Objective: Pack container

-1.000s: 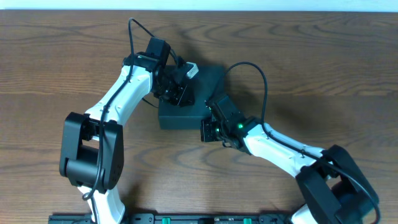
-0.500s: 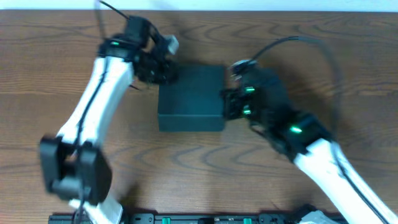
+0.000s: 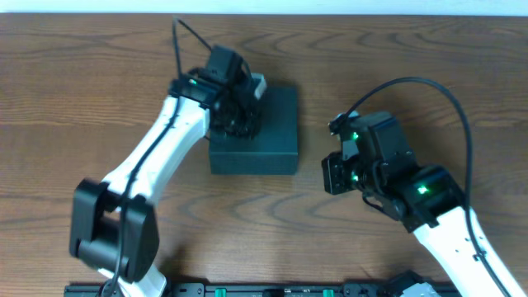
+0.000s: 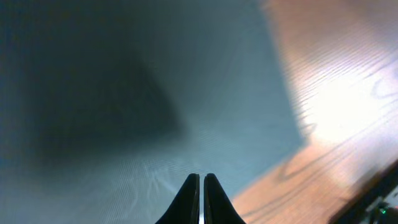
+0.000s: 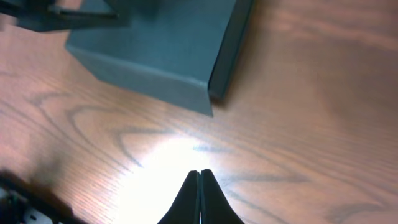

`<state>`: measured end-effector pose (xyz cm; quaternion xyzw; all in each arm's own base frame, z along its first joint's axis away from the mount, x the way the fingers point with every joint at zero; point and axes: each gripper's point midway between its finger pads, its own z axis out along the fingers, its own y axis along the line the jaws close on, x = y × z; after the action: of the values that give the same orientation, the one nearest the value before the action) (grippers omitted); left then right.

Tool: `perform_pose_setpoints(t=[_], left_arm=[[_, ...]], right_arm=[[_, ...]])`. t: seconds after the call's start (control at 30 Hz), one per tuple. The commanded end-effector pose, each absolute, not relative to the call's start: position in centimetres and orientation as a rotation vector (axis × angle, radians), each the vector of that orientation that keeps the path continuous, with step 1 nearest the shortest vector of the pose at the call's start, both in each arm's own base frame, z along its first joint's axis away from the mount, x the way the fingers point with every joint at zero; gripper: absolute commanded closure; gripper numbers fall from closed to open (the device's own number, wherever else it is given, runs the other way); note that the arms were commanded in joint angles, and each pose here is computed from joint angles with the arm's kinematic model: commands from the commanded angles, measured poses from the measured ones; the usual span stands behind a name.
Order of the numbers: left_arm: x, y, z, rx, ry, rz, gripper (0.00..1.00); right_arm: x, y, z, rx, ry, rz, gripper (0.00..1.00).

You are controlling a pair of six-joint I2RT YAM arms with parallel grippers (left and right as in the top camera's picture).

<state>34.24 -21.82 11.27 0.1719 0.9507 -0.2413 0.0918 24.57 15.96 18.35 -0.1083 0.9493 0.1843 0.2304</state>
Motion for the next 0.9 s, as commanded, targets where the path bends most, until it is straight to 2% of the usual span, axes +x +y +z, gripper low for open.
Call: perform_pose_setpoints(t=[0.0,0.23,0.57,0.87], left_arm=[[33.2,-22.4,10.3,0.476,2.847,-0.829,0.94],[32.0,-22.0,7.1,0.467,2.888,-0.833,0.94],[32.0,-22.0,6.9,0.466,2.894,-0.829,0.94],[31.9,-22.0,6.8,0.466,2.897,-0.830,0.94]], right_arm=[[22.8,17.1,16.1,-0.385,2.656,0.588,0.98],[23.1,21.3,12.4,-0.397,2.563,0.714,0.98],[23.8,24.9,5.3,-0.365,2.646,0.709,0.98],[26.9,25.8,2.5,-0.198,2.614,0.656,0.98]])
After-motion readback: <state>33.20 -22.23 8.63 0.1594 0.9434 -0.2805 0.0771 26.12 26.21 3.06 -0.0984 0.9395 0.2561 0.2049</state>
